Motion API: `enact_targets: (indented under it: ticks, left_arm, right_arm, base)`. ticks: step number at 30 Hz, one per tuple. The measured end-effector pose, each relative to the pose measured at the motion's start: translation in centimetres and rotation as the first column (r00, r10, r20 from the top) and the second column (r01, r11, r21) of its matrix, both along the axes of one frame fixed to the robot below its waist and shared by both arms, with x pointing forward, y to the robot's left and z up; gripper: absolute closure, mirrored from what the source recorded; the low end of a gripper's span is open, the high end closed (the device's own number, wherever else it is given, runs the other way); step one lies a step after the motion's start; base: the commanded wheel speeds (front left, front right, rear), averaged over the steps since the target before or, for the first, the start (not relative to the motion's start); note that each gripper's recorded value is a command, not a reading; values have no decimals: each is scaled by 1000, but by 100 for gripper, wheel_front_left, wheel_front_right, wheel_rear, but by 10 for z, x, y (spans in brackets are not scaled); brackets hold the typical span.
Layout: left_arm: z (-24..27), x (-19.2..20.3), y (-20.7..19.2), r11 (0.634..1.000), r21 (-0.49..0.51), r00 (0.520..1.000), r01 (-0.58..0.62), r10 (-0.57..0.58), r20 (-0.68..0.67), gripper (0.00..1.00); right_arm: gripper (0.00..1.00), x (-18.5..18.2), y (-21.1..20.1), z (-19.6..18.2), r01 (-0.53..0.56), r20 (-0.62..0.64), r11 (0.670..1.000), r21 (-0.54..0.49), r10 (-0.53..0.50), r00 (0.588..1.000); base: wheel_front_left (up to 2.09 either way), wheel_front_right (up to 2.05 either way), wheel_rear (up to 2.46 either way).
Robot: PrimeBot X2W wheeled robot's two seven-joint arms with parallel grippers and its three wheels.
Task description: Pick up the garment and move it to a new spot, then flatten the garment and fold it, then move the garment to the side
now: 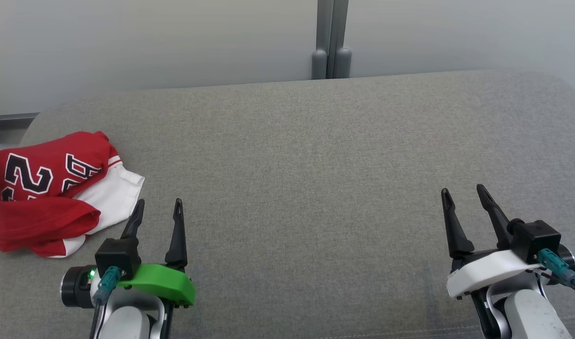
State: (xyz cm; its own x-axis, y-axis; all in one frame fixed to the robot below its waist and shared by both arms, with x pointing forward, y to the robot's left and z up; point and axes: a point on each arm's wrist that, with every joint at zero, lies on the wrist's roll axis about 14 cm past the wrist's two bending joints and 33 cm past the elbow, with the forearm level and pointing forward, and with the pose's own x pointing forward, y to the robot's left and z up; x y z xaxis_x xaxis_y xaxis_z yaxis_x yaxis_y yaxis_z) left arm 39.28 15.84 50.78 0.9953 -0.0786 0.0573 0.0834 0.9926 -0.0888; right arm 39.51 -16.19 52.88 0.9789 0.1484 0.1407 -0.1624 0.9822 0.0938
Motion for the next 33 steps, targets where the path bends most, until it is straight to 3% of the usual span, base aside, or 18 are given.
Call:
enact_targets:
  ticks: [22,33]
  left_arm:
    - [-3,-2,12,999,-6,999,-38,38,-10,0]
    - [9,-8,50,987,-24,987,-157,158,24,0]
  right_arm:
    - [0,7,7,-1,-17,-2,1000,22,17,1000]
    - [0,26,48,-2,-139,-2,990,5,139,990]
  base:
    - [0,0,0]
    - [0,0,0]
